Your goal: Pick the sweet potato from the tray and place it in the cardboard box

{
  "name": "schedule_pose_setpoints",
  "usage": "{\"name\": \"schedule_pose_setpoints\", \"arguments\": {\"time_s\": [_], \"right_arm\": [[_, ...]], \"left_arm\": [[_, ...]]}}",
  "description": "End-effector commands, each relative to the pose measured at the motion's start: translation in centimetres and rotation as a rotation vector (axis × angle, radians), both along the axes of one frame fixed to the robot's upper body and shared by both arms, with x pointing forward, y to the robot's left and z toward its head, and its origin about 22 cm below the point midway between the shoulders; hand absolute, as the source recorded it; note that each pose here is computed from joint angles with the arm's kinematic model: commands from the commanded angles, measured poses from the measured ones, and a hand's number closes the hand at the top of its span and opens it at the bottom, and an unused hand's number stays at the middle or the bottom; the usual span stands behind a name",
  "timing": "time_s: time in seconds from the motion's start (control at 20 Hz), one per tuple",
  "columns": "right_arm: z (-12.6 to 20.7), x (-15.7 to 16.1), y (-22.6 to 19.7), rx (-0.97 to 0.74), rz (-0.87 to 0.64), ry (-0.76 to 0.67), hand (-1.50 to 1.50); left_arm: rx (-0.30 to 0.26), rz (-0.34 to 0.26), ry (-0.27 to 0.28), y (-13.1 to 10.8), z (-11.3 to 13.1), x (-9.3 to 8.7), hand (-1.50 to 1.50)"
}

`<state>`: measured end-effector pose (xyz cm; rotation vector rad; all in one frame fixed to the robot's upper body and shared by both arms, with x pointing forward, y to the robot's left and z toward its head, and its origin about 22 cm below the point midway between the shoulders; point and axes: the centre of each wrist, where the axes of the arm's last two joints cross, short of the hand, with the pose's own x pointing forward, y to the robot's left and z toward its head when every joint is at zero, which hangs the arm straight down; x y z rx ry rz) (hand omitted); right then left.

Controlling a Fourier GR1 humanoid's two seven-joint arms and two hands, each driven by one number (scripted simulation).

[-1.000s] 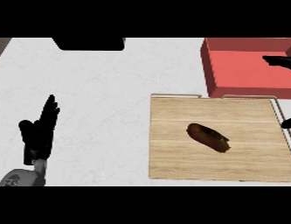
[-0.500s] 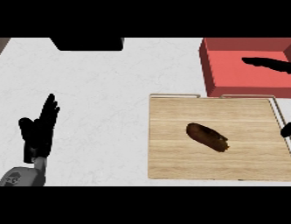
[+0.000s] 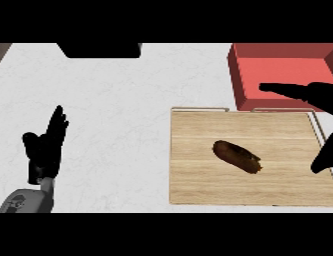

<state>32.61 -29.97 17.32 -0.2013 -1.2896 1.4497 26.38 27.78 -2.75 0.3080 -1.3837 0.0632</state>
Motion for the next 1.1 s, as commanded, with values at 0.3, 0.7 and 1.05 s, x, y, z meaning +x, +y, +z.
{"name": "schedule_pose_setpoints", "arguments": {"time_s": [0.3,0.7,1.05], "right_arm": [[-2.9,-1.9,3.6,-0.057,-0.02,0.05,-1.5],[-0.9,-2.7,6.1,-0.103,-0.046,0.052,-1.5],[-1.4,-2.6,7.1,-0.126,-0.071,0.065,-1.5]], "left_arm": [[-0.004,0.002,0.0,-0.3,-0.7,-0.3,0.0],[-0.003,0.0,0.007,-0.8,0.5,-0.2,0.0],[-0.01,-0.01,-0.01,-0.5,-0.8,0.5,0.0]]}}
